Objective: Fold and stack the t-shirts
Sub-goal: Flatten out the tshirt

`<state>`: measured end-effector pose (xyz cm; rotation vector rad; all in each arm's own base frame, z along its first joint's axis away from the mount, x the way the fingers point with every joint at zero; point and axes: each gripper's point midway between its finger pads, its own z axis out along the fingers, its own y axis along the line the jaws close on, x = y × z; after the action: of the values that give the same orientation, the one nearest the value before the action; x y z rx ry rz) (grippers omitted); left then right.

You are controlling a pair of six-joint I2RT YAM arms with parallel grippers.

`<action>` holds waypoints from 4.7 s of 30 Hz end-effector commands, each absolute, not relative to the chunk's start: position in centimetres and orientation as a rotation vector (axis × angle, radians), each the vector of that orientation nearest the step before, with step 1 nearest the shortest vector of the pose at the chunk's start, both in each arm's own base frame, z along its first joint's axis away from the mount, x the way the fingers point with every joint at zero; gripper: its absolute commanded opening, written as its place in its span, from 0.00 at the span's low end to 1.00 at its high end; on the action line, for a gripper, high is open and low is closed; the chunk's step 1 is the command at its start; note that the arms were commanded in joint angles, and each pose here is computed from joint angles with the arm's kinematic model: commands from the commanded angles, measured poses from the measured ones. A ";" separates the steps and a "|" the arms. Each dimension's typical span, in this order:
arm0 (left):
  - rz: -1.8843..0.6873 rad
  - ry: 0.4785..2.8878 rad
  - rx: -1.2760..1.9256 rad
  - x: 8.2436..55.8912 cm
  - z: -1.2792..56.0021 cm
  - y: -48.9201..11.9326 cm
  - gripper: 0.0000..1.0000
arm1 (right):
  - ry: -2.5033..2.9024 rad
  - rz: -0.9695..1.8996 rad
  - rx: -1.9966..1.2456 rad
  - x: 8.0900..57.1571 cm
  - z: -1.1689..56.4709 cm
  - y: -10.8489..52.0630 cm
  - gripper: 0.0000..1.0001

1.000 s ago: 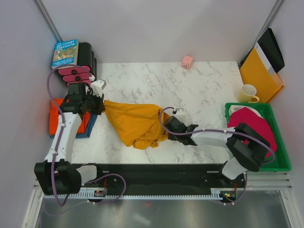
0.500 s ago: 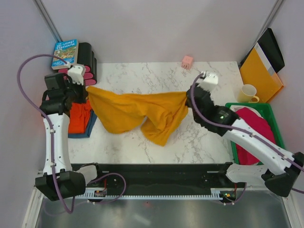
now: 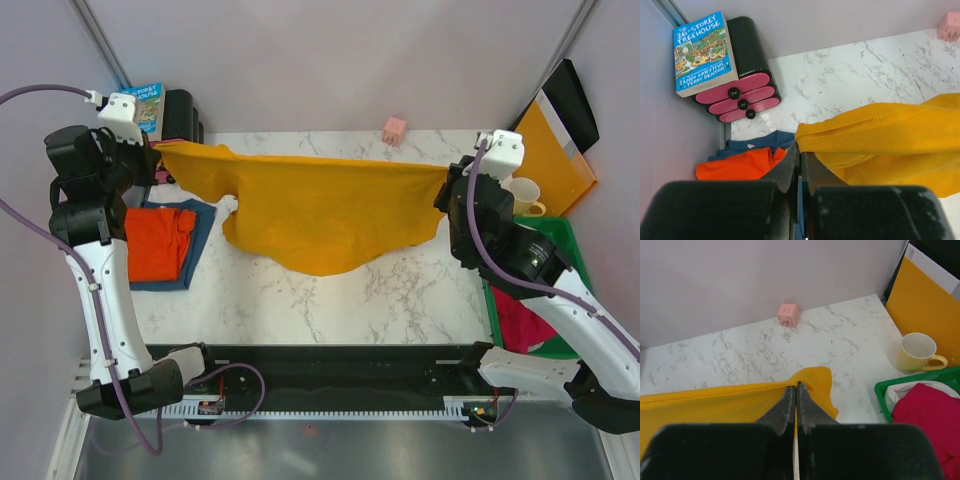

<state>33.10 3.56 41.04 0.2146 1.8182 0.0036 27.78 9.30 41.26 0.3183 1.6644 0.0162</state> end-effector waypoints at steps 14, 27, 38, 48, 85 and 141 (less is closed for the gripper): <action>-0.011 1.929 0.189 30.7 34.9 4.2 0.02 | 1.773 -0.009 0.468 22.9 30.9 4.1 0.00; -0.029 2.089 0.408 27.5 27.9 3.1 0.02 | 1.968 0.078 0.517 20.3 22.5 4.9 0.00; -0.034 1.726 0.203 35.2 48.0 4.5 0.02 | 1.633 -0.158 0.283 29.4 45.2 6.8 0.00; 0.032 1.693 0.218 42.8 51.3 6.5 0.02 | 1.537 -0.172 0.347 39.3 51.8 7.0 0.00; -0.343 2.359 0.572 27.1 18.4 0.3 0.02 | 2.149 -0.127 0.353 28.5 18.2 6.0 0.00; -0.338 2.309 0.684 25.8 18.8 -5.9 0.52 | 2.141 -0.059 0.339 27.2 16.5 6.4 0.26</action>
<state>27.66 -5.49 18.74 0.5618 2.3360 -0.3199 28.47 6.55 16.83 0.2486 2.1447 -0.1124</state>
